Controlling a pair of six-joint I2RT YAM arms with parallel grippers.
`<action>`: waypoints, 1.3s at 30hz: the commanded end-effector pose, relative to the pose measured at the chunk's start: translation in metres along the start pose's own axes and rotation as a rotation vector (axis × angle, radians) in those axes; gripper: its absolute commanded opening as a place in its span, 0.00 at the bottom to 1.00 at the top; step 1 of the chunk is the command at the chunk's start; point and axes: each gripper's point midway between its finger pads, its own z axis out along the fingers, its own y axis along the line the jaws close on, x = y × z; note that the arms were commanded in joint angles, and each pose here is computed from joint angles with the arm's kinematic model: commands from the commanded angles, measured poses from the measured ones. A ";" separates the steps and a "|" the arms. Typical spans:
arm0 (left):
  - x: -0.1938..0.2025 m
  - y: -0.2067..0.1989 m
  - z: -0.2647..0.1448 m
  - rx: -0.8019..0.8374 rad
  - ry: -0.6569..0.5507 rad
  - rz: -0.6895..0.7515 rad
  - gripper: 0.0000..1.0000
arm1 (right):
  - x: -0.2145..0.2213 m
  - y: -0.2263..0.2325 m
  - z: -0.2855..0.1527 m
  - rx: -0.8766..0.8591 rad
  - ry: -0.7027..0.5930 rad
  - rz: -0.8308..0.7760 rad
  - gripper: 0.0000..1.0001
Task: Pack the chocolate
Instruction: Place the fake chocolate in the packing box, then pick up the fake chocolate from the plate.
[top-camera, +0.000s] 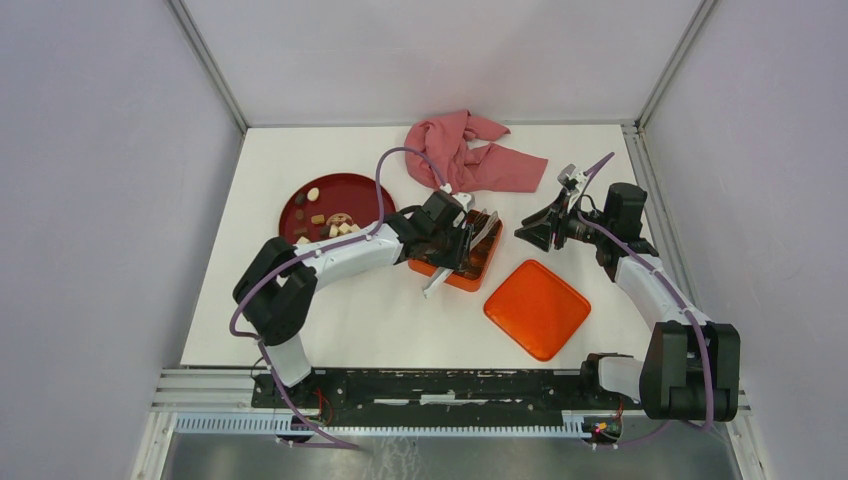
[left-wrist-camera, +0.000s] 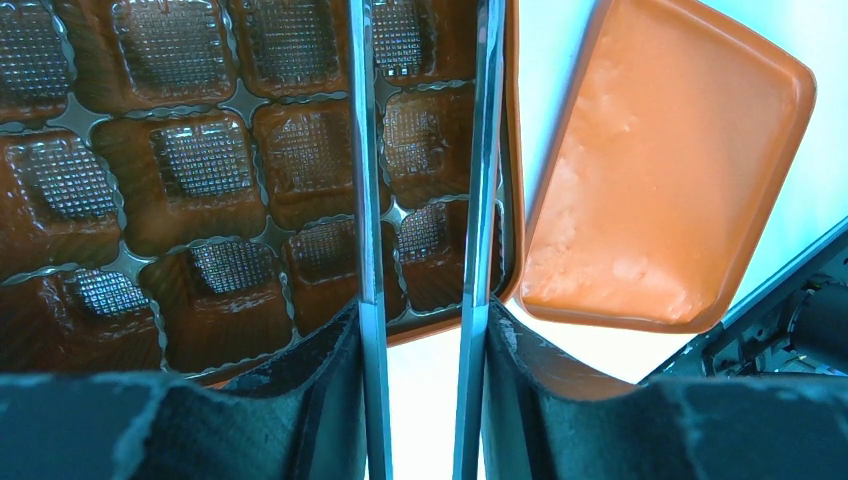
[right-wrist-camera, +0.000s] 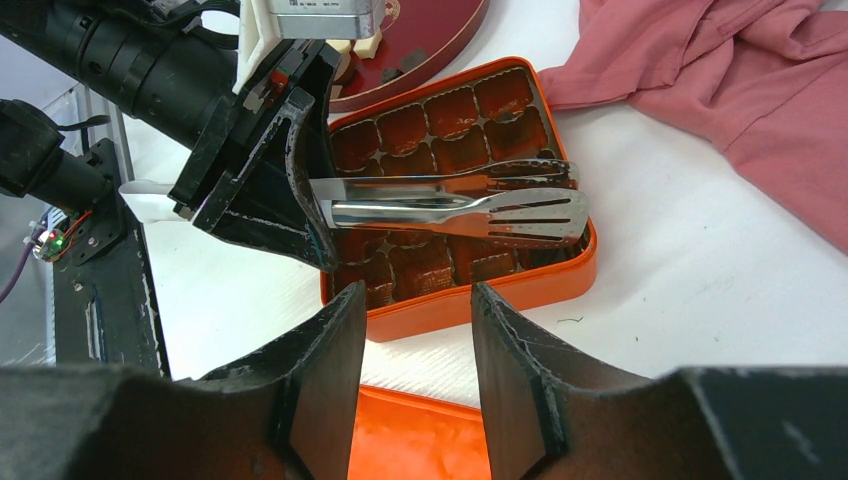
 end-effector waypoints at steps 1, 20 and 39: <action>-0.039 -0.022 -0.022 0.053 -0.132 0.048 0.42 | -0.023 0.000 -0.001 -0.001 -0.033 -0.078 0.49; -0.002 0.085 -0.168 -0.387 -0.096 -0.002 0.41 | -0.029 0.006 -0.002 -0.026 -0.040 -0.086 0.49; 0.037 0.157 -0.212 -0.480 0.078 -0.119 0.42 | -0.025 0.024 0.012 -0.090 -0.015 -0.110 0.49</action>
